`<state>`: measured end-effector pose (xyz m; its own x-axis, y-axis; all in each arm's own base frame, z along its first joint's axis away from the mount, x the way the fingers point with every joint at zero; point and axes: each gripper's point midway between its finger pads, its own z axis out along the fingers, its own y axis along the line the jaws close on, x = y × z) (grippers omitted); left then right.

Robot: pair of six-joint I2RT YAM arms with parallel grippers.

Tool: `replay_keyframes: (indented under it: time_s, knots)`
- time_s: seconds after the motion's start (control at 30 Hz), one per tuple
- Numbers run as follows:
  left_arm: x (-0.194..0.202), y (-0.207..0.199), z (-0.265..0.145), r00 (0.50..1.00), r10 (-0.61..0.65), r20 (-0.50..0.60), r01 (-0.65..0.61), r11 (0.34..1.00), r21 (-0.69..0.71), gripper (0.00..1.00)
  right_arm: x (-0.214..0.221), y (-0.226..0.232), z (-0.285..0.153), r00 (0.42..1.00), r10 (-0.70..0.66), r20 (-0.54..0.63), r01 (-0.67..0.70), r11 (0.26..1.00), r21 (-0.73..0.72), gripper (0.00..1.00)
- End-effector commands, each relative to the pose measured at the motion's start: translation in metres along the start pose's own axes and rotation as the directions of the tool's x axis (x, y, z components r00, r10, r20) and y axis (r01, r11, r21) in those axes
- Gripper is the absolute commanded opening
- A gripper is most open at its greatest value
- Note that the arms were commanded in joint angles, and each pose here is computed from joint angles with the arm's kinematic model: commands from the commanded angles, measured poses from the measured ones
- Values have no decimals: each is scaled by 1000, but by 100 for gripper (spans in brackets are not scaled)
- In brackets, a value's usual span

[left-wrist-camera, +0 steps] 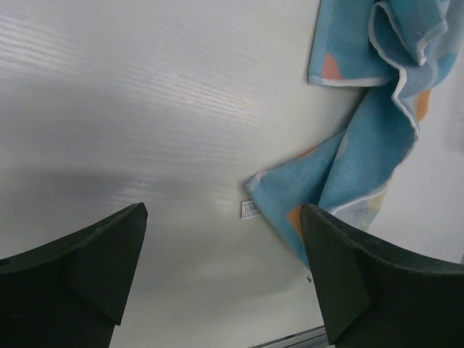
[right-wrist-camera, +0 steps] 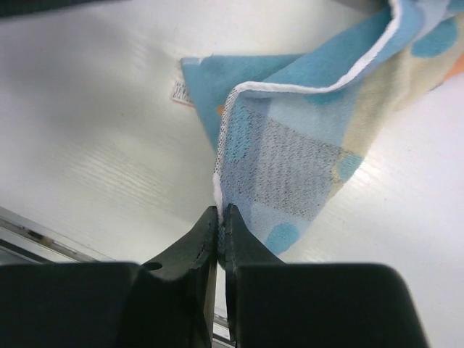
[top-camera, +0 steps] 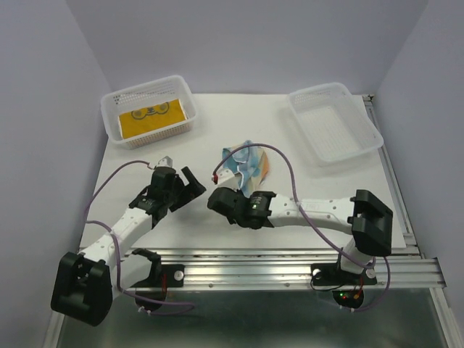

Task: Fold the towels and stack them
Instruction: Flatten out the crumpled towel

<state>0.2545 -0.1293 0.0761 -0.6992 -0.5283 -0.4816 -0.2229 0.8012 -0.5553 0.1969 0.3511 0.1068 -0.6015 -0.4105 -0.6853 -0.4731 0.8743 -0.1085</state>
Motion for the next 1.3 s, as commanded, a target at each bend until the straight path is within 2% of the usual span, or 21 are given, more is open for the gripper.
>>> replay_keyframes:
  time_s: [0.0,0.1,0.13,0.2,0.43,0.67,0.83,0.87,0.9,0.97,1.0,1.03,1.07,1.27]
  knots:
    - [13,-23,2,997,56,-55,-50,992,116,99,-14,-33,-2,971,227,82,-233,970,68,3]
    - [28,-26,7,992,78,-102,-66,991,114,99,-13,-57,2,933,350,86,-356,931,78,3]
    - [34,-25,10,989,78,-125,-66,992,104,99,1,-63,6,930,362,62,-366,927,85,3]
    - [38,-33,14,987,84,-134,-67,989,129,99,0,-68,5,905,420,76,-424,904,59,3]
    - [63,-29,29,974,106,-201,-91,992,83,93,27,-75,9,876,479,52,-482,875,57,5]
    - [73,-42,39,962,147,-230,-129,987,91,81,31,-73,12,867,497,42,-499,865,53,6]
    - [76,-39,50,957,160,-241,-152,987,54,60,26,-75,9,864,500,52,-502,863,52,6]
    - [77,-39,52,956,161,-246,-153,987,49,49,25,-76,7,863,502,55,-505,862,47,6]
    - [79,-42,52,954,167,-250,-158,986,55,42,23,-76,6,861,505,60,-507,861,44,6]
    - [82,-41,55,950,166,-263,-159,986,48,35,21,-77,5,867,495,65,-498,866,44,6]
    - [83,-42,55,950,162,-266,-155,987,47,21,21,-79,4,867,493,70,-497,867,47,7]
    - [83,-43,55,952,158,-264,-150,987,48,13,19,-81,2,867,491,80,-496,867,51,8]
    - [82,-44,54,953,159,-258,-151,987,49,0,17,-84,0,867,490,92,-496,866,62,8]
    - [55,-65,40,976,160,-145,-146,984,98,0,3,-91,-12,857,494,145,-505,862,46,7]
